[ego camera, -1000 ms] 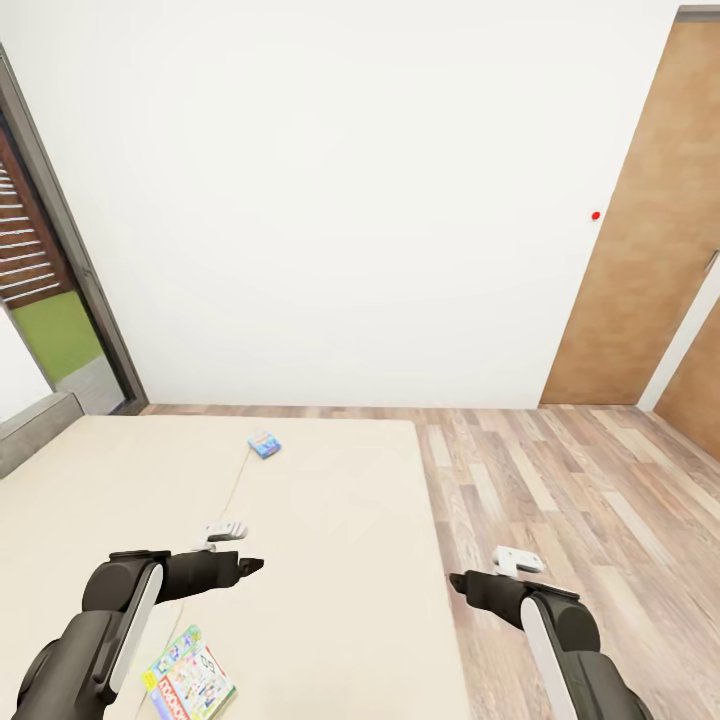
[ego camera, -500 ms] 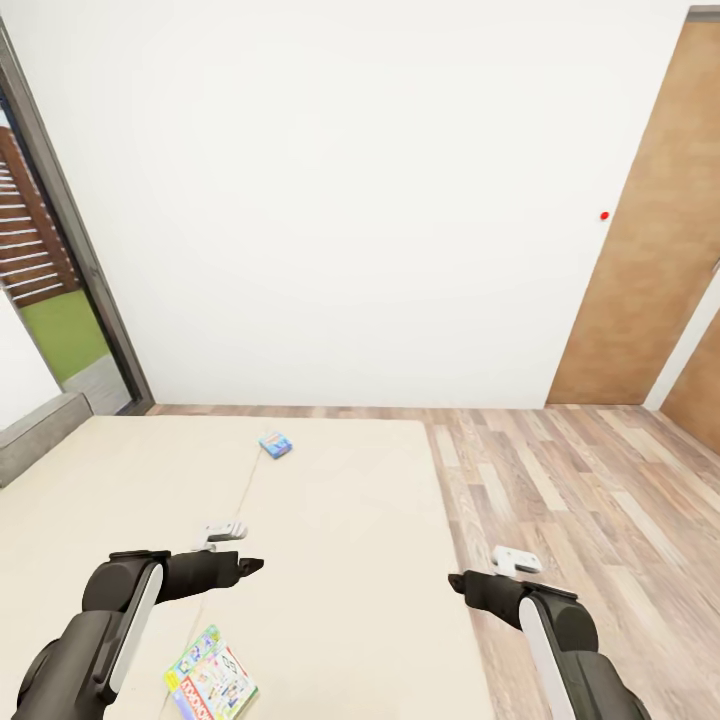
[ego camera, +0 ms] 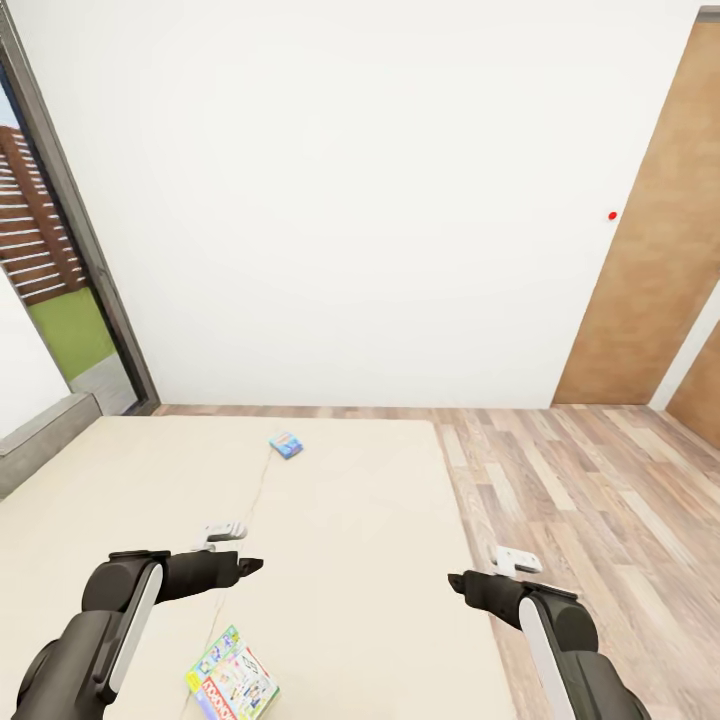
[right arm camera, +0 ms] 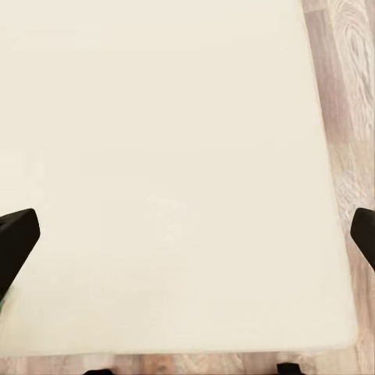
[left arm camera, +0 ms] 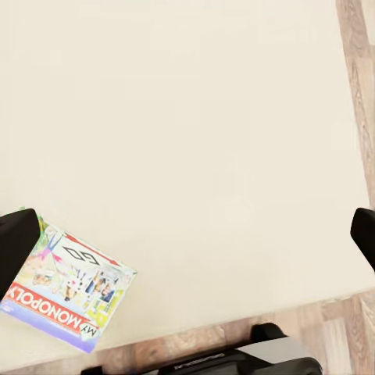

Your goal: Put all the toys in the child's room - the three board games (two on the bed and one on the table), the two jigsaw puzzles on the table, and the tennis ball on the table - inside the toy box on the table in the child's room.

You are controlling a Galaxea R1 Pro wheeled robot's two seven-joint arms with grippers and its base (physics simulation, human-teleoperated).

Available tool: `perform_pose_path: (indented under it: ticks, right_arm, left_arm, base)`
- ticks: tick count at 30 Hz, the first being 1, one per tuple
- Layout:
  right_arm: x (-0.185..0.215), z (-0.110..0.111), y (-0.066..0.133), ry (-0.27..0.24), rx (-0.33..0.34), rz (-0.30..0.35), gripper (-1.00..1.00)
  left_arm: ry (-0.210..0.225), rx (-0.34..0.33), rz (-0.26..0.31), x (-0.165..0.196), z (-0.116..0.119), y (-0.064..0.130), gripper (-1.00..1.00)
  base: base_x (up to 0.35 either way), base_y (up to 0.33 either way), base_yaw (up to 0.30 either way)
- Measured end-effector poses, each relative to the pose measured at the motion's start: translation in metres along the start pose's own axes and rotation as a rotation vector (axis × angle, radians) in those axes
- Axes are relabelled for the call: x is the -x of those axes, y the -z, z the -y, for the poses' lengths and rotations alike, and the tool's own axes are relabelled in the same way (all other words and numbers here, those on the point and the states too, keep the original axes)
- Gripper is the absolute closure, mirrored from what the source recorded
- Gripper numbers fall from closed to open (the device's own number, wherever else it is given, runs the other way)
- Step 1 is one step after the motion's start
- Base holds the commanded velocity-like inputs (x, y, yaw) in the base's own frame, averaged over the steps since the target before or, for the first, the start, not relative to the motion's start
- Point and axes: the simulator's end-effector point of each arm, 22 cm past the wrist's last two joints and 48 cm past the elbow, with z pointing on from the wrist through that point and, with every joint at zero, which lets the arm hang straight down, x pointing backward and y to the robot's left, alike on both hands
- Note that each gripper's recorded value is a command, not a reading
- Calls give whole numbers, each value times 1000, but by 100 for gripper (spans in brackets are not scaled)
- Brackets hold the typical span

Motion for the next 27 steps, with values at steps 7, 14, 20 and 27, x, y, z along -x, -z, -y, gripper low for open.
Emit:
perform_pose_path:
  ticks: [7,14,20,27]
  right_arm:
    - [0,0,0,0,0,-1,-100]
    - [-1,0,-1,-1,1,-3,-100]
    - [-1,0,-1,-1,1,-3,-100]
    - [-1,0,-1,-1,1,-3,-100]
  left_arm:
    - [0,1,0,0,-1,0,-100]
    - [0,4,-1,0,-1,0,-100]
    - [-4,14,-2,0,-7,2,-100]
    - [-5,18,-2,0,-9,2,-100]
  base:
    - [0,91,0]
    - [0,166,0]
    - [0,166,0]
    - [0,125,0]
